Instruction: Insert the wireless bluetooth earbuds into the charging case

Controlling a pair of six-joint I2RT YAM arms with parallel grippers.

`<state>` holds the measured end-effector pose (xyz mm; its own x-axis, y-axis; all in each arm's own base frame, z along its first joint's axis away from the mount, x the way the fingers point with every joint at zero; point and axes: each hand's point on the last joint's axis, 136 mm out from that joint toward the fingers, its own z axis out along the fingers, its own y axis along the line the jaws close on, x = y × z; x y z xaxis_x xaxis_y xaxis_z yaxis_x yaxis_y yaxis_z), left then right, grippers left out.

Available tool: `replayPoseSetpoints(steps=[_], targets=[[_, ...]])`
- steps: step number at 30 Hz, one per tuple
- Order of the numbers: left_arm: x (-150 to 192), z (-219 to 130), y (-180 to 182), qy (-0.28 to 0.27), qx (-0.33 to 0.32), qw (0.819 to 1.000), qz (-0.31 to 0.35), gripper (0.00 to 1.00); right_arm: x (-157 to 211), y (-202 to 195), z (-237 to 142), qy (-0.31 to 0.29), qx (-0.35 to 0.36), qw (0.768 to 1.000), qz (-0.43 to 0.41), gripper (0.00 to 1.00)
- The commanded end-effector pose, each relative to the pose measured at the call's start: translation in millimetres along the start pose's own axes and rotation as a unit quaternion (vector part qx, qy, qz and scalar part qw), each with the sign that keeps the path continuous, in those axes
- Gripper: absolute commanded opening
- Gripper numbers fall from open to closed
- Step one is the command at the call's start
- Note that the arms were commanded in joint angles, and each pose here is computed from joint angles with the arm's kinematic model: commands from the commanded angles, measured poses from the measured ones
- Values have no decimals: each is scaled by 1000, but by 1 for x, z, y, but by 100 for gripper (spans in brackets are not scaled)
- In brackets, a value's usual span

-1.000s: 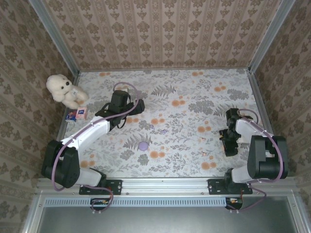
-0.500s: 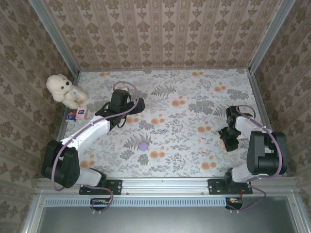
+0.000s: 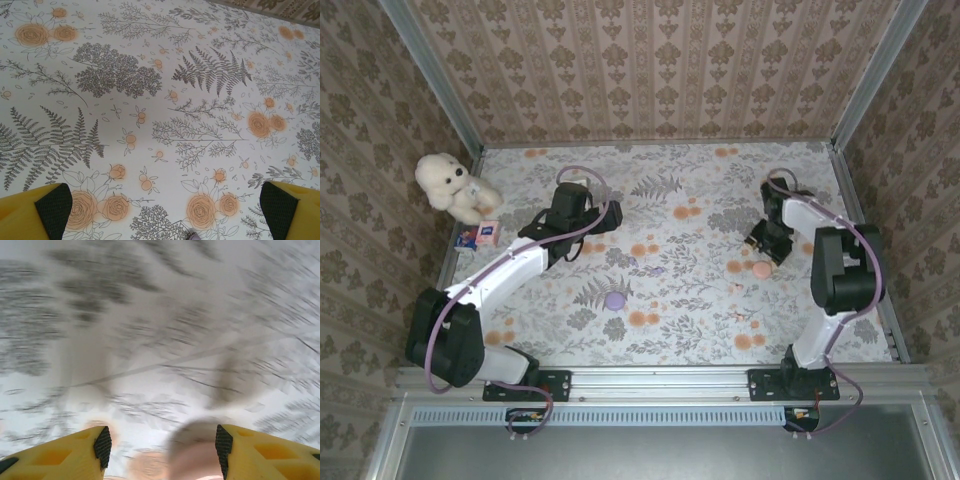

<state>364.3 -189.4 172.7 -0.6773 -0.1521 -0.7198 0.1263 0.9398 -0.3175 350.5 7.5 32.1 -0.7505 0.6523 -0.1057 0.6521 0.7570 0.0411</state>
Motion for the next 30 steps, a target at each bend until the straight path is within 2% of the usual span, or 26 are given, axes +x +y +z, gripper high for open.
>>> replayPoseSetpoints(steps=[1, 7, 13, 22, 30], targets=[[-8, -2, -5, -5, -4, 1000, 2, 100, 2, 13, -3, -4, 53, 992, -112, 62], [-9, -4, -9, -6, -5, 1000, 9, 100, -1, 46, -18, -41, 57, 984, -162, 66], [-7, -2, -13, -4, -3, 1000, 11, 100, -7, 29, -39, -76, 69, 983, -154, 78], [-6, 3, -23, 0, 5, 1000, 20, 100, 26, -27, -21, -29, 26, 998, -46, 88], [-8, 5, -30, 2, 10, 1000, 26, 100, 53, -24, -9, 8, -47, 999, 3, 91]])
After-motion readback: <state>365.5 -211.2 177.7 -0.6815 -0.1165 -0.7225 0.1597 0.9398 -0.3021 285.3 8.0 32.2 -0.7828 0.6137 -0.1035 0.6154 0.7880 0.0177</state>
